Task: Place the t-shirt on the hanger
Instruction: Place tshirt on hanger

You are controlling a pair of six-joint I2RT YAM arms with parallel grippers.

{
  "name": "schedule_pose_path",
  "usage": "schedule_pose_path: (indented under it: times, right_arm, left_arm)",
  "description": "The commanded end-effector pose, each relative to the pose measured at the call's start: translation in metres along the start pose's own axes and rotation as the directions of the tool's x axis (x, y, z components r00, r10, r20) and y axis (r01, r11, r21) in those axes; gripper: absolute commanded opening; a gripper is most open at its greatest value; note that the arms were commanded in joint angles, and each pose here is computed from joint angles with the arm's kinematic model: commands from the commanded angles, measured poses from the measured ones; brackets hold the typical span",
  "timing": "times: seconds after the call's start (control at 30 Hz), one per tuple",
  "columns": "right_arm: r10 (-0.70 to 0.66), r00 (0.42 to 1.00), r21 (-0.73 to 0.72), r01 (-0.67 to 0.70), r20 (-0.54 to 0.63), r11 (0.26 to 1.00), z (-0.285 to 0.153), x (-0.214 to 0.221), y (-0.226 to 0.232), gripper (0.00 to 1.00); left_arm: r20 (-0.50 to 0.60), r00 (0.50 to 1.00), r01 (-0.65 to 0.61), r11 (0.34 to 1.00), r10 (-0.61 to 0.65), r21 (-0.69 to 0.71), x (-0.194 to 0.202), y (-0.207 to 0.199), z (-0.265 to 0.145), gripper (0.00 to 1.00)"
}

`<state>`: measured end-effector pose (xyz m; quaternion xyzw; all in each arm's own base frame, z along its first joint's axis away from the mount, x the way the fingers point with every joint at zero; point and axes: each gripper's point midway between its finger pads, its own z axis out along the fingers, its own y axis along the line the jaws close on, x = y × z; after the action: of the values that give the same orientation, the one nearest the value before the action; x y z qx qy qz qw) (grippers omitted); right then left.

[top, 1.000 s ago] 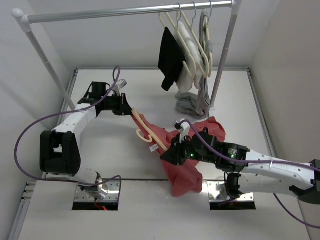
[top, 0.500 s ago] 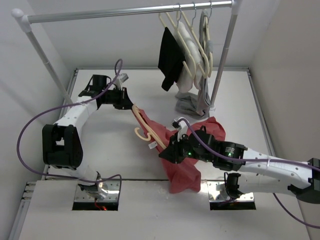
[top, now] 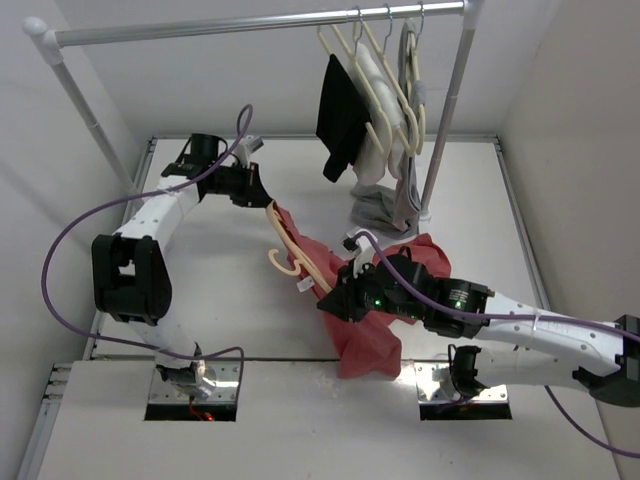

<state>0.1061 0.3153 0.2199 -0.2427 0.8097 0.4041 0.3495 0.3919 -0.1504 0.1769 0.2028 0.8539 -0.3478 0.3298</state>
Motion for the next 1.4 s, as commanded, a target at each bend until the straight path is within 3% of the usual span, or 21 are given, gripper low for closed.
schedule_pose_path:
  times: [0.0,0.23,0.33,0.5,0.63,0.83,0.93,1.1,1.37]
  right_arm:
    - [0.026,0.949,-0.224,-0.1,-0.314,0.969,-0.048,0.055,0.051,0.0]
    - [0.053,0.944,-0.174,-0.115,-0.326,0.978,-0.052,0.061,0.042,0.0]
    - [0.059,0.936,-0.133,-0.111,-0.346,0.985,-0.05,0.065,0.035,0.0]
    - [0.084,0.93,-0.061,-0.114,-0.359,0.992,-0.044,0.07,0.022,0.0]
    - [0.075,0.951,-0.038,-0.091,-0.298,0.995,-0.036,0.053,0.021,0.0]
    - [0.053,0.968,-0.007,-0.056,-0.246,0.998,-0.017,0.038,0.019,0.0]
    - [0.043,0.989,-0.009,-0.044,-0.142,0.999,-0.009,0.016,0.021,0.0]
    - [0.043,0.999,-0.021,-0.042,0.03,0.999,-0.008,-0.024,0.028,0.0]
    - [0.016,0.986,-0.022,-0.013,0.169,1.0,-0.009,-0.069,0.04,0.0]
  left_arm:
    - [0.209,0.895,-0.218,0.794,0.395,-0.567,-0.124,0.127,-0.06,0.0]
    - [0.198,0.859,-0.269,0.745,0.473,-0.61,-0.14,0.121,-0.082,0.0]
    - [0.171,0.826,-0.346,0.723,0.536,-0.598,-0.14,0.098,-0.09,0.0]
    - [0.091,0.746,-0.486,0.632,0.66,-0.604,-0.137,0.061,-0.099,0.0]
    - [0.072,0.742,-0.528,0.647,0.667,-0.55,-0.123,0.033,-0.104,0.0]
    - [0.043,0.695,-0.606,0.617,0.718,-0.502,-0.107,-0.011,-0.107,0.0]
    - [0.041,0.695,-0.625,0.632,0.718,-0.459,-0.09,-0.033,-0.109,0.0]
    - [0.052,0.738,-0.611,0.699,0.673,-0.372,-0.061,-0.064,-0.115,0.0]
    - [0.068,0.79,-0.565,0.766,0.61,-0.307,-0.03,-0.105,-0.136,0.0]
